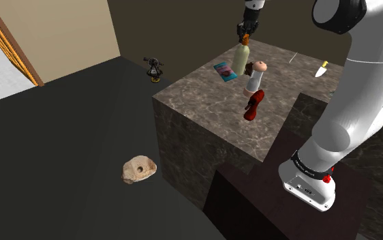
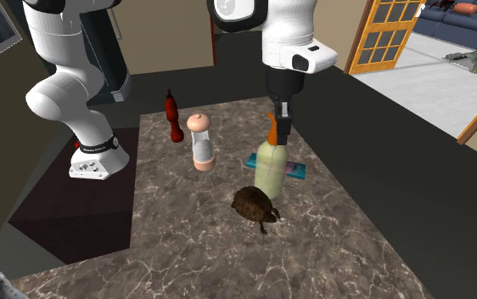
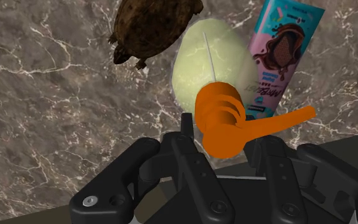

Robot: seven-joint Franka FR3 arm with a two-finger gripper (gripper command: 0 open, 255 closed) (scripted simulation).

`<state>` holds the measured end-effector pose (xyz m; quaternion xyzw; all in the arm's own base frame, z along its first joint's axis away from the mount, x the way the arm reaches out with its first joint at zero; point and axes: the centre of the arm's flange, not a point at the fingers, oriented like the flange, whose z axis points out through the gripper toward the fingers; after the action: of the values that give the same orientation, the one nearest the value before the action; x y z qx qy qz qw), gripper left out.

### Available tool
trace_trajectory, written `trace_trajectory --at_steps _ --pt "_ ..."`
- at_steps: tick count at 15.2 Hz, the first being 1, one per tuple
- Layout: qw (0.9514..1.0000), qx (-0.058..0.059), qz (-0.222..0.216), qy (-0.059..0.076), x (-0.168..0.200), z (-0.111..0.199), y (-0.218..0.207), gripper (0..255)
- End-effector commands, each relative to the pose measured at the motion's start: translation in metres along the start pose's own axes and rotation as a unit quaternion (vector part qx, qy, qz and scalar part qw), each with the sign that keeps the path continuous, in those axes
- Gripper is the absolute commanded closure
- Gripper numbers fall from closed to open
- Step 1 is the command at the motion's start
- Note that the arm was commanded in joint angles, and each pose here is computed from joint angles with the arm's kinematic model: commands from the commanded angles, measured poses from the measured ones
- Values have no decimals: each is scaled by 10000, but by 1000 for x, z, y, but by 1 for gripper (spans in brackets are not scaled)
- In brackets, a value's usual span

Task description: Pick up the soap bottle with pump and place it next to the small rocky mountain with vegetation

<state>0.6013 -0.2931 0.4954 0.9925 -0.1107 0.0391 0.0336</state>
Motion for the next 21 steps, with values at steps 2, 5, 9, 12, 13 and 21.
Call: trace_trajectory --at_steps 2,5,9,12,13,21 --pt "10000 -1 1 -2 0 0 0 255" --pt "10000 -1 1 -2 0 0 0 255" --pt "10000 -1 1 -2 2 -21 1 255" --pt "10000 -1 1 -2 3 -37 2 255" --pt "10000 -1 1 -2 4 -42 3 255" --pt "10000 -1 1 -2 7 -84 5 255"
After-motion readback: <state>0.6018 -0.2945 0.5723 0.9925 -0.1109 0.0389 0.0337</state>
